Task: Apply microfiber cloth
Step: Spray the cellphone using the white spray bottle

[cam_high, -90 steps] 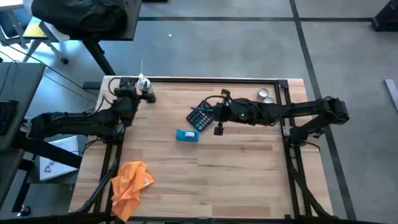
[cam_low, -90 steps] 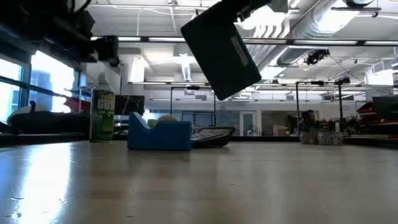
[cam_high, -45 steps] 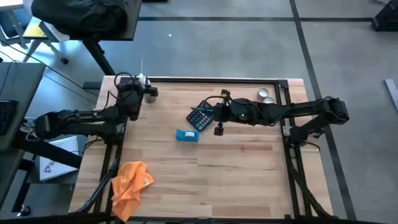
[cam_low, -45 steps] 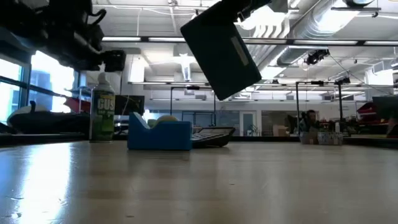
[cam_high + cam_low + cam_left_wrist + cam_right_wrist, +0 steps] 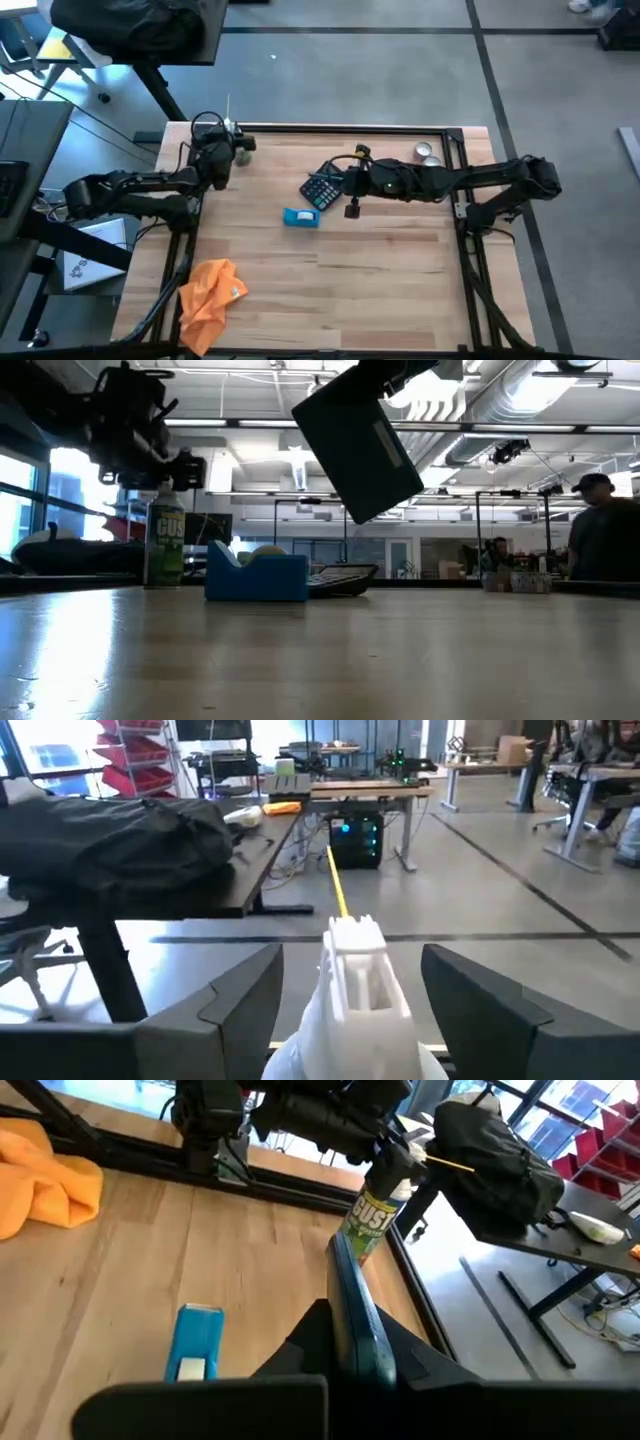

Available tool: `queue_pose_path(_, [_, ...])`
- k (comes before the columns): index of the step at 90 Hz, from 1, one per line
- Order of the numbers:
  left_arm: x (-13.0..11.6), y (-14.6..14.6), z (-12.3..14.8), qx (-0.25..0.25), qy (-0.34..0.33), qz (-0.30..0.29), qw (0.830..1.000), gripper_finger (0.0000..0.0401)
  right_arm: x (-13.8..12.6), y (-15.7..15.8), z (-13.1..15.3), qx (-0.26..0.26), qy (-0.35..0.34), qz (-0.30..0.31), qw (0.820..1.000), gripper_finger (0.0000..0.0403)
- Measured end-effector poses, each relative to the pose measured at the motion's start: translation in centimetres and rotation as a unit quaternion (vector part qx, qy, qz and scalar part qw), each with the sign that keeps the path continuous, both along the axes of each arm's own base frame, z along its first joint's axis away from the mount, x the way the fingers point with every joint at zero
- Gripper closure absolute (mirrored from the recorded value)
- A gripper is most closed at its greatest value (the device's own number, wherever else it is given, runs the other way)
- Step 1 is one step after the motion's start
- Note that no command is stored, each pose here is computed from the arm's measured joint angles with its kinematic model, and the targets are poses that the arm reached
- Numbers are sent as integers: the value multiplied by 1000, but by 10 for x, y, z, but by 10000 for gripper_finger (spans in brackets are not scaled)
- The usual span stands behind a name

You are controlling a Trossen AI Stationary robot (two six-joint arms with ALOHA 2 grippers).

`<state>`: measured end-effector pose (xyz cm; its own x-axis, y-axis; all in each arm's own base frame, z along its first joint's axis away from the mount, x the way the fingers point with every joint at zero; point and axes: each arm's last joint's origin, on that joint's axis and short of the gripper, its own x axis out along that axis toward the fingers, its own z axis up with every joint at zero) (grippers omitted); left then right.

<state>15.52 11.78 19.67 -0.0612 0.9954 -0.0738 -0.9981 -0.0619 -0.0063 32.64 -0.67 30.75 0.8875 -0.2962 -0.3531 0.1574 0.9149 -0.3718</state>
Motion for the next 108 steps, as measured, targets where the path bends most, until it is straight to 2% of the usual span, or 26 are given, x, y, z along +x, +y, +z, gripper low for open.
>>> queue_pose_path(26, [1, 0, 0, 1, -13, 0, 1000, 333, 0, 0, 0, 1, 0, -1, 1000, 403])
queue_pose_path(39, [2, 0, 1, -3, -19, -35, 999, 335, 0, 0, -1, 0, 3, -4, 1000, 403])
queue_pose_path(51, [7, -7, 4, -5, -30, -102, 994, 335, -7, 3, 4, -18, 7, -30, 999, 403])
queue_pose_path(66, [13, -23, 13, -1, -55, -204, 978, 336, -31, 12, 32, -17, -33, -24, 999, 403])
queue_pose_path(80, [13, -46, 28, 27, -56, -272, 960, 337, -59, 20, 52, 4, -52, -14, 999, 403])
queue_pose_path(88, [13, -61, 41, 42, -54, -326, 943, 337, -69, 25, 56, 17, -53, -9, 998, 403])
queue_pose_path(94, [13, -73, 52, 50, -54, -380, 922, 337, -71, 31, 55, 24, -44, 0, 999, 403])
queue_pose_path(99, [14, -85, 61, 56, -54, -433, 898, 337, -72, 37, 52, 29, -31, 10, 999, 403])
queue_pose_path(108, [17, -108, 73, 63, -57, -531, 843, 337, -74, 50, 48, 36, -14, 29, 999, 403])
